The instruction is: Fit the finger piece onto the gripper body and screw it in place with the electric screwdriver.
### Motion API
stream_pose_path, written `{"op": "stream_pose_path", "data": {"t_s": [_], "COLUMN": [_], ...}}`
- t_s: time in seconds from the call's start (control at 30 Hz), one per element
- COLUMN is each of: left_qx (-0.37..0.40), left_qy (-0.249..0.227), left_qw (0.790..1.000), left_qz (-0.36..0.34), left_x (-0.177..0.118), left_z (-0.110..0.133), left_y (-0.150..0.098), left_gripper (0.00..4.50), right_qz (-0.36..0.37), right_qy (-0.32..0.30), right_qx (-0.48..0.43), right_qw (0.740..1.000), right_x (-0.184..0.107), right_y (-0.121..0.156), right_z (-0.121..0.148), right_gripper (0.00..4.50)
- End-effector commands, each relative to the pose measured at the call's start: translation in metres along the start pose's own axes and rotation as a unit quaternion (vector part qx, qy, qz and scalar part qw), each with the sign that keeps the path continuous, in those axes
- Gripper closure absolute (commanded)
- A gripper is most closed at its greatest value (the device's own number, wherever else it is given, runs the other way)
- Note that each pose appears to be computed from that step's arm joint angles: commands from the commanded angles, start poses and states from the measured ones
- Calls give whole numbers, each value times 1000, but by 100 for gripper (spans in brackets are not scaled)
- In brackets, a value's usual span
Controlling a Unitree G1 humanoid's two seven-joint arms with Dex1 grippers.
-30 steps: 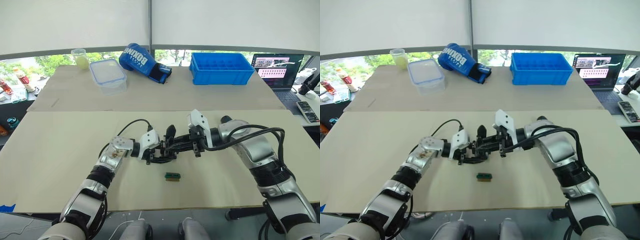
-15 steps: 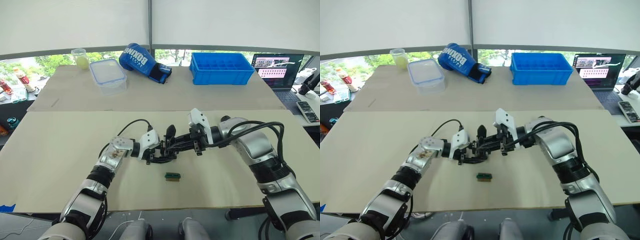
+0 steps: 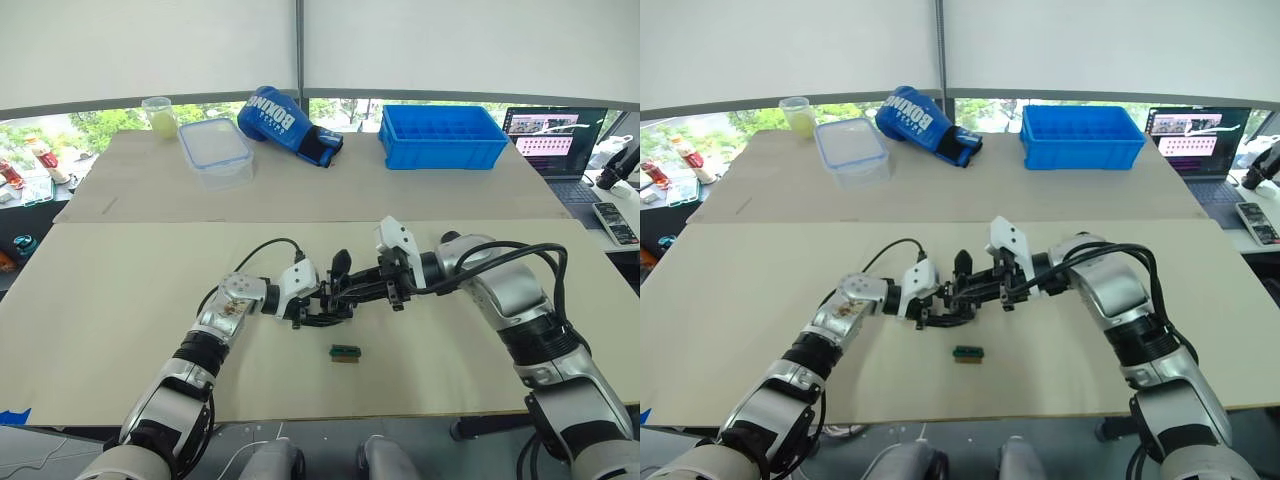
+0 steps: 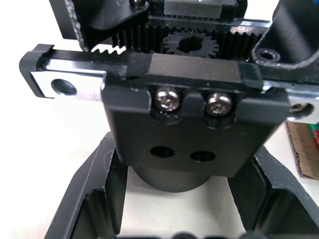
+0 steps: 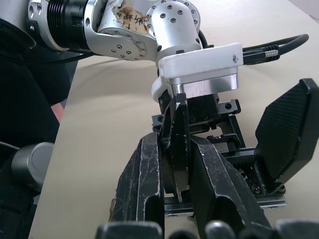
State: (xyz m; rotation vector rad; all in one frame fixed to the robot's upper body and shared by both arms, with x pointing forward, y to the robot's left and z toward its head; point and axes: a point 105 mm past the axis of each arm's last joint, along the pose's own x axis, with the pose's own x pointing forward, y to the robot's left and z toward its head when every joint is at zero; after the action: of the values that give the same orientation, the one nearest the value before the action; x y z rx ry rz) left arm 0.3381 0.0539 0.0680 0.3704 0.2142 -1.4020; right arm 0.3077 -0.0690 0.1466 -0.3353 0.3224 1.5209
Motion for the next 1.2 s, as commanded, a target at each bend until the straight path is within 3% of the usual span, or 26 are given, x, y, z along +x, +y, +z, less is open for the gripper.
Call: {"op": "stream_pose_path", "data": {"t_s": [0.03,0.9,1.2], "left_qx": [11,12,12], "left_qy": [-24,-23,-21], "left_qw": [999,999,999], "left_qz": [21,22,23], "left_x": [-13,-10,-12], "left_z": [13,11,10], "left_y": [11,9,9], "left_gripper": [222,222,222], "right_qz": [19,14,-1], "right_qy": [148,185,131], "right_qx": [113,100,48], "right_qw": [982,978,990], "right_x": [8,3,5], "right_y": [14,5,-3], "right_z": [-86,-81,-53], "right_gripper": [418,418,418]}}
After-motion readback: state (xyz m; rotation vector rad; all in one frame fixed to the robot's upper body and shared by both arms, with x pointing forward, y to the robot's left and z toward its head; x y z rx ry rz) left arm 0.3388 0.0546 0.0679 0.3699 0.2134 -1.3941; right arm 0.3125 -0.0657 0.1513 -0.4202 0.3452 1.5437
